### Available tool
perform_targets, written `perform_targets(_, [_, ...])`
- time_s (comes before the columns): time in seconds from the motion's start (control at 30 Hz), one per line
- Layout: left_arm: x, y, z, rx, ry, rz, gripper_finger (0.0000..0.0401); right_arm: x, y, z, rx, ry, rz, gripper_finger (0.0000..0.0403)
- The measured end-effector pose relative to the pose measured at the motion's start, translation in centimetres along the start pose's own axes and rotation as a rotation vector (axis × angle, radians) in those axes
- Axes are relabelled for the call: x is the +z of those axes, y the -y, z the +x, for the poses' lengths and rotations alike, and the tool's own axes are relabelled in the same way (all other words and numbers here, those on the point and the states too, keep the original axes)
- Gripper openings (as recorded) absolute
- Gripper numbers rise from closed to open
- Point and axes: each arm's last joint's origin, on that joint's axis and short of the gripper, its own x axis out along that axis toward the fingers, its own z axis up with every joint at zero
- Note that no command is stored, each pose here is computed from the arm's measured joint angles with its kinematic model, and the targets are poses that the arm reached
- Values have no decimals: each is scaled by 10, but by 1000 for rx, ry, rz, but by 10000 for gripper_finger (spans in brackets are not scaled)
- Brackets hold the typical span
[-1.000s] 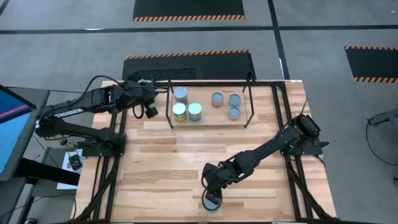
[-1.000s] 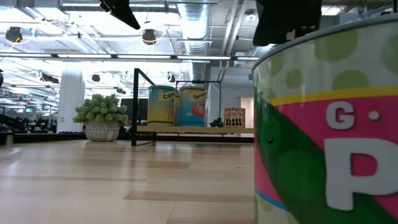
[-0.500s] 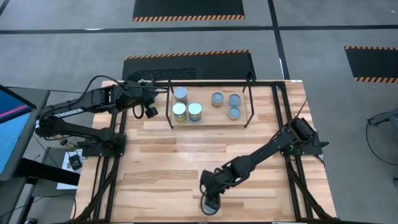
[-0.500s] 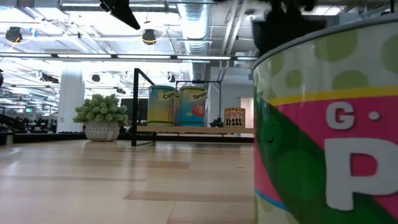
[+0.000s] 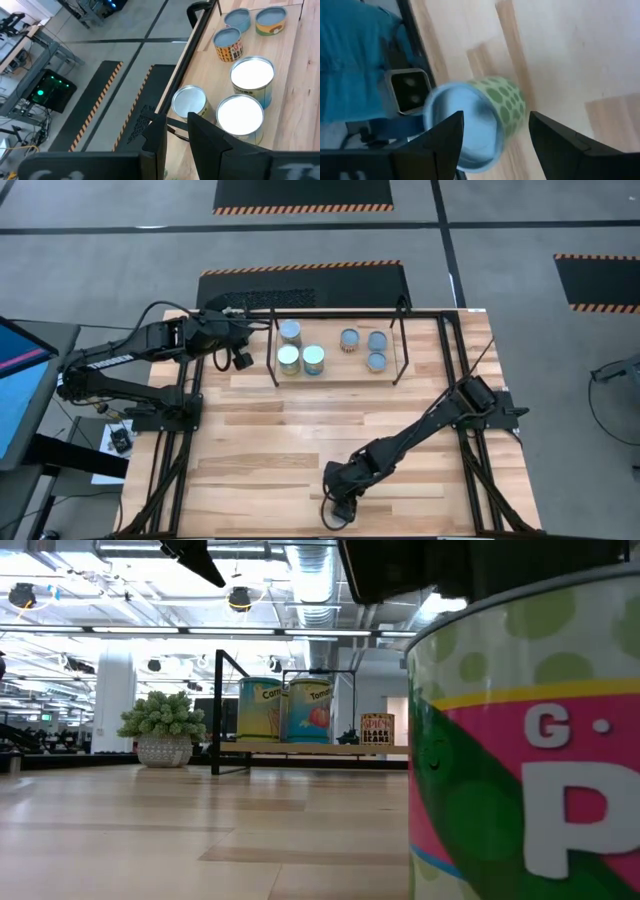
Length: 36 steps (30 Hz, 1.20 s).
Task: Pick and place cans onto a shelf
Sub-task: Put the canned green peas on the shelf
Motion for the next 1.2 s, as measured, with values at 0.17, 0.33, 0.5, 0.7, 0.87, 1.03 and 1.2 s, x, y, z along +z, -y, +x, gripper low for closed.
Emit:
perform_targets(0.17, [0, 0, 0, 0, 1, 0, 68, -1, 6, 0, -42, -43, 66, 236])
perform_targets(0.33, [0, 0, 0, 1, 1, 8, 68, -1, 11, -2, -49, -96, 116, 165])
perform_targets(0.5, [0, 0, 0, 1, 1, 8, 68, 4, 15, -4, -18, -144, 141, 63])
perform_targets(0.7, [0, 0, 0, 2, 2, 7, 68, 12, 22, -12, -10, -165, 152, 14])
perform_targets(0.87, [0, 0, 0, 3, 2, 6, 68, 19, 29, -35, -34, -163, 102, 6])
perform_targets(1.03, [0, 0, 0, 5, 3, 4, 68, 30, 34, -85, -95, -135, 61, 6])
perform_targets(1.2, [0, -1, 0, 15, 1, 4, 68, 41, 48, -143, -224, -49, 23, 6])
